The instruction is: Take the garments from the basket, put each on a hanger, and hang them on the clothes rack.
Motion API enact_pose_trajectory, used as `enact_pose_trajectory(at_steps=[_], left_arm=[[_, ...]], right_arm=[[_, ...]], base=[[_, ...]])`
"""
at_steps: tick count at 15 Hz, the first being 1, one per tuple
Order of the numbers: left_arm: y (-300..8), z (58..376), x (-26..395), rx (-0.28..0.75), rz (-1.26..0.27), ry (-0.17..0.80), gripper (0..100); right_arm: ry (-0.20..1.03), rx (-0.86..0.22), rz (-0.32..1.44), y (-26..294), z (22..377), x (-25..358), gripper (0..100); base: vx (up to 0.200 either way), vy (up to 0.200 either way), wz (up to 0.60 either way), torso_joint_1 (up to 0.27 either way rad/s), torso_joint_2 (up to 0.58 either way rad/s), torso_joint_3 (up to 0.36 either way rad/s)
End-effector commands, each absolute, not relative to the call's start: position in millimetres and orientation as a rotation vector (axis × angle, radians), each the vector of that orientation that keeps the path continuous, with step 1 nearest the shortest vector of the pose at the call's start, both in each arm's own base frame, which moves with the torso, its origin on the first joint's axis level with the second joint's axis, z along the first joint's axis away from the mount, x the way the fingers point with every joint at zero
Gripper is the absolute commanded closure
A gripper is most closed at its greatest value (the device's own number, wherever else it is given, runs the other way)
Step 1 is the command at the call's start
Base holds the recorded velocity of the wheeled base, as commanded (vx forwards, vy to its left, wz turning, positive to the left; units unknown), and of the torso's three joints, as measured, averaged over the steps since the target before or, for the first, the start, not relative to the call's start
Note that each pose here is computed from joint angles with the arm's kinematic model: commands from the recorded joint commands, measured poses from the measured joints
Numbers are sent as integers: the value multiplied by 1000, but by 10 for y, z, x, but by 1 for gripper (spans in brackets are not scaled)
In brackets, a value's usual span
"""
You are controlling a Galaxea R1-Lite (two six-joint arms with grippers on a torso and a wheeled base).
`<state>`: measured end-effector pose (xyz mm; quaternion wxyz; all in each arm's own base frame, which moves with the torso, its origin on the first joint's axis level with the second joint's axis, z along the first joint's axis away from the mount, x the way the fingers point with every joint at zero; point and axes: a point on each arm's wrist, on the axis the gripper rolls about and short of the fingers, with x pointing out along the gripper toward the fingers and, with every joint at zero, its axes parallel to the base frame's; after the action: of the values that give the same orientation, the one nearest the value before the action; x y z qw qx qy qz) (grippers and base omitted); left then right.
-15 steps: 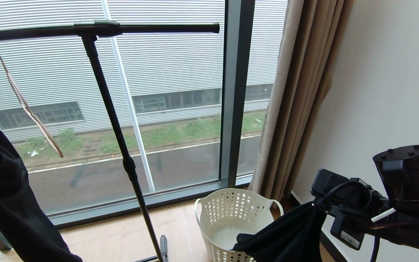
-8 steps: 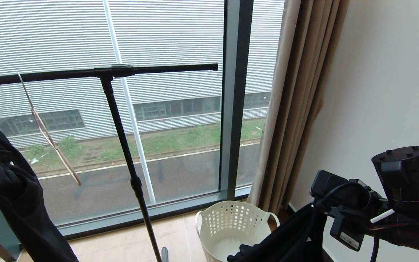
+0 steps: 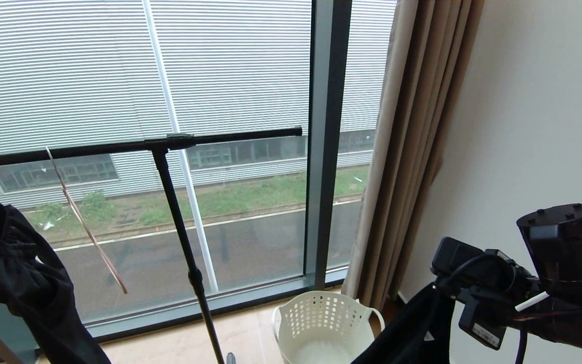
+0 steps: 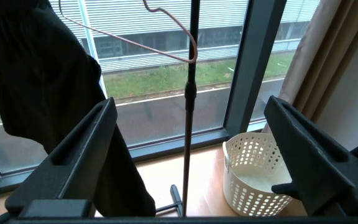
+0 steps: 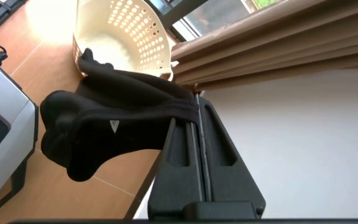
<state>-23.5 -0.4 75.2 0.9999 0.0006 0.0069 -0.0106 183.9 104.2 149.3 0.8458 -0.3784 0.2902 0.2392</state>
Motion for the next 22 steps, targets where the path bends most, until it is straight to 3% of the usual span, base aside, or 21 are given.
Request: enact_pose_trajectory(at_steps=[1, 12, 15, 22], left_arm=[[-4, 752, -234, 1, -20, 15, 0], [-4, 752, -234, 1, -23, 15, 0], [-4, 754, -234, 1, -21, 14, 0], [-4, 754, -234, 3, -23, 14, 0]], right_arm=[[614, -799, 506, 1042, 1488, 1835, 100], [621, -801, 509, 1028, 1465, 1812, 100], [609, -797, 506, 1026, 1492, 1809, 100], [615, -800, 506, 1034, 1475, 1822, 100]], base=[[0, 0, 0, 227, -471, -251], [0, 0, 0, 184, -372, -291], [0, 0, 0, 31, -68, -62], [0, 0, 514, 2, -2, -3]])
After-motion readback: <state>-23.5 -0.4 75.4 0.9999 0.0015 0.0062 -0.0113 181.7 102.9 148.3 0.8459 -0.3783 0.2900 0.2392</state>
